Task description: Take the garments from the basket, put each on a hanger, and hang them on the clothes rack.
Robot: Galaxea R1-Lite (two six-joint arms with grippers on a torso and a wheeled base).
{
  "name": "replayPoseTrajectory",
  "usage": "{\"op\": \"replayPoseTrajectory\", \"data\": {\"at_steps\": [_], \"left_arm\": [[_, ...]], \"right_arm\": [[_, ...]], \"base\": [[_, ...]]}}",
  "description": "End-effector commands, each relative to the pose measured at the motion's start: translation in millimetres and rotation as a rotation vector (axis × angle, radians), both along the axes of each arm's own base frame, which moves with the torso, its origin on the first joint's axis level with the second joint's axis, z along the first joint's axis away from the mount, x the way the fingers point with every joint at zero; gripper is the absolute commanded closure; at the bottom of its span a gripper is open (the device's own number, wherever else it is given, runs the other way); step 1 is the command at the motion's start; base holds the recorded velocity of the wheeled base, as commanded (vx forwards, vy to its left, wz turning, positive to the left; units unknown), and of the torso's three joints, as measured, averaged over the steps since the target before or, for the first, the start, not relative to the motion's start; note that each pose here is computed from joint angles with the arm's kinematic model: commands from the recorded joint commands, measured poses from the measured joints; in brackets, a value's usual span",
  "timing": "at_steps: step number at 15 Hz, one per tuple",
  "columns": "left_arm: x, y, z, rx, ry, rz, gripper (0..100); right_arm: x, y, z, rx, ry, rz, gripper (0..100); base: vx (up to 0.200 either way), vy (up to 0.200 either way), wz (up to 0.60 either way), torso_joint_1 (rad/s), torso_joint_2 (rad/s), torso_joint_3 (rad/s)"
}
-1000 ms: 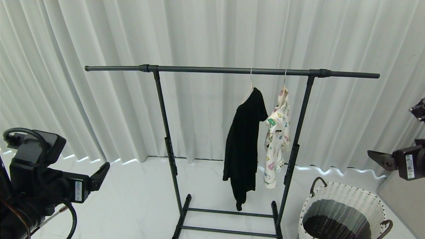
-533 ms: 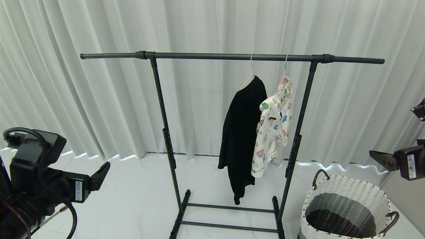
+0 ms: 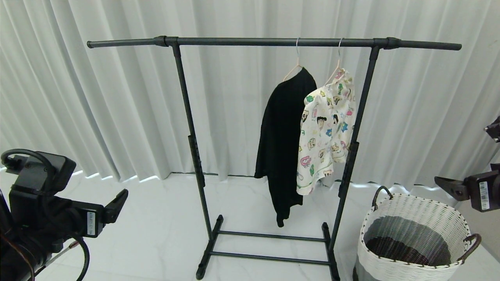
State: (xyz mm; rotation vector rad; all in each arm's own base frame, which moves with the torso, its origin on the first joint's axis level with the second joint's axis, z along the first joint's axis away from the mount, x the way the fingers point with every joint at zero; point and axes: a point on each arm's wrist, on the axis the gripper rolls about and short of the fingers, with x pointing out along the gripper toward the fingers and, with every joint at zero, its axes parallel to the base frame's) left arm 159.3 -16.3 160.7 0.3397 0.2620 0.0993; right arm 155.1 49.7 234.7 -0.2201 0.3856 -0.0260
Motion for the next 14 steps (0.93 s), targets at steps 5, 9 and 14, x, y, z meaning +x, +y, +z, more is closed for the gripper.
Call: {"op": "replayPoseTrajectory", "data": {"at_steps": [5, 9, 14], "left_arm": [[-3.5, 8.6, -1.8, -0.003, 0.001, 0.052, 0], [-32.4, 20.3, -14.6, -0.010, -0.001, 0.127, 0], [-111.9, 26.7, -26.8, -0.035, -0.234, 0.233, 0]], "right_arm": [[-1.9, -3.5, -0.4, 0.000, -0.003, -0.017, 0], [-26.8, -29.2, -22.9, -0.047, 0.017, -0.123, 0], [-108.7, -60.6, -62.8, -0.022, -0.229, -0.399, 0]], "base": [[0.000, 0.000, 0.00, -0.164, 0.46, 0.298], [0.000, 0.000, 0.00, -0.108, 0.36, 0.250], [0.000, 0.000, 0.00, -0.009, 0.04, 0.026]]}}
